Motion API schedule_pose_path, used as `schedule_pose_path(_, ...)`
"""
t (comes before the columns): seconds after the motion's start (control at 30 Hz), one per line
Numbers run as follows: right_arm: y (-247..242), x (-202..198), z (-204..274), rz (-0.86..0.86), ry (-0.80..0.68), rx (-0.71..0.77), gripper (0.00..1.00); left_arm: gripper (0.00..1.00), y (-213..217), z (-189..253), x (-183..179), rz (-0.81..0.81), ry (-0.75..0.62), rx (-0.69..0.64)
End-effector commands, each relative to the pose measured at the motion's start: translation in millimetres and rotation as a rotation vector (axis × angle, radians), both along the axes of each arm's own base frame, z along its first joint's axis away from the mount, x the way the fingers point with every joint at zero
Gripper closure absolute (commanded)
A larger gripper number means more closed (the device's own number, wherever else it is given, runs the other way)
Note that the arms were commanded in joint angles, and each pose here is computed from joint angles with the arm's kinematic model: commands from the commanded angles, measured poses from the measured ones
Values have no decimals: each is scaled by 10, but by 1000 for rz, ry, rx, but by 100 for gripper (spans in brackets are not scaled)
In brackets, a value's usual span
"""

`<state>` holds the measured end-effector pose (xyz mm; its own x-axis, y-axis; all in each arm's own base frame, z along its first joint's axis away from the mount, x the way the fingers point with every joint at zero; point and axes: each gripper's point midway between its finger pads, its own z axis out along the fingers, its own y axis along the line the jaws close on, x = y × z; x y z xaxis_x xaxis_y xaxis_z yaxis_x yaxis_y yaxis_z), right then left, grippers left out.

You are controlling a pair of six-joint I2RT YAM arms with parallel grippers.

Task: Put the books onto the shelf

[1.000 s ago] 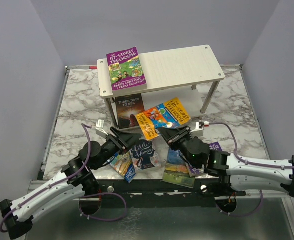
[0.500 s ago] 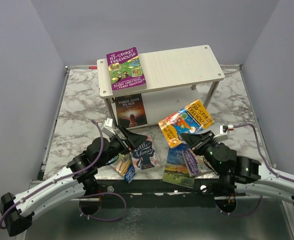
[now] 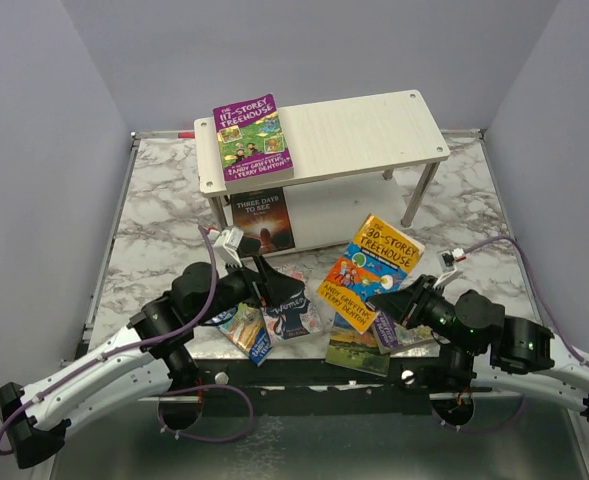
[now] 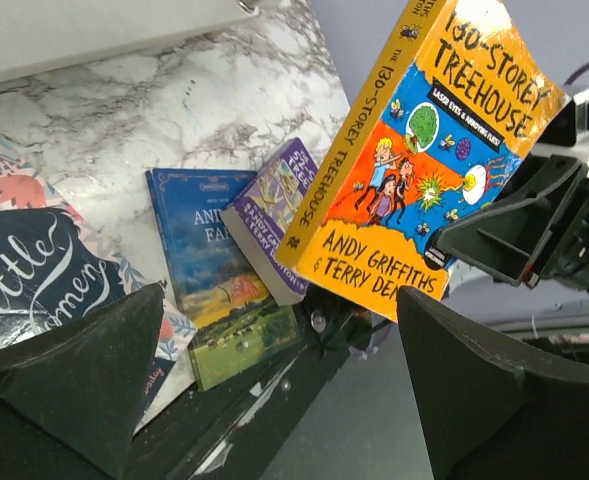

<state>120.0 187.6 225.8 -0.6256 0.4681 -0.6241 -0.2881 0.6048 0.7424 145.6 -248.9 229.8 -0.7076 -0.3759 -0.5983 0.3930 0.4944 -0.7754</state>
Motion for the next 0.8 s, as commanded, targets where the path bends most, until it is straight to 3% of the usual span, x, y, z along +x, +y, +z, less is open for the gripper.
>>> schedule_pose_path(0.0,101,-249,321,196,-96,19,100,1,-52,60,-194,-137,-36,56)
schedule_pose_path(0.43,400,-564,712,437,-226,136,100,1,-147,299,-524,-314,-27,-42)
schedule_pose_path(0.77,757,-716,972,588,-272,181,100,1,-158,517,-807,-472,-102,-129)
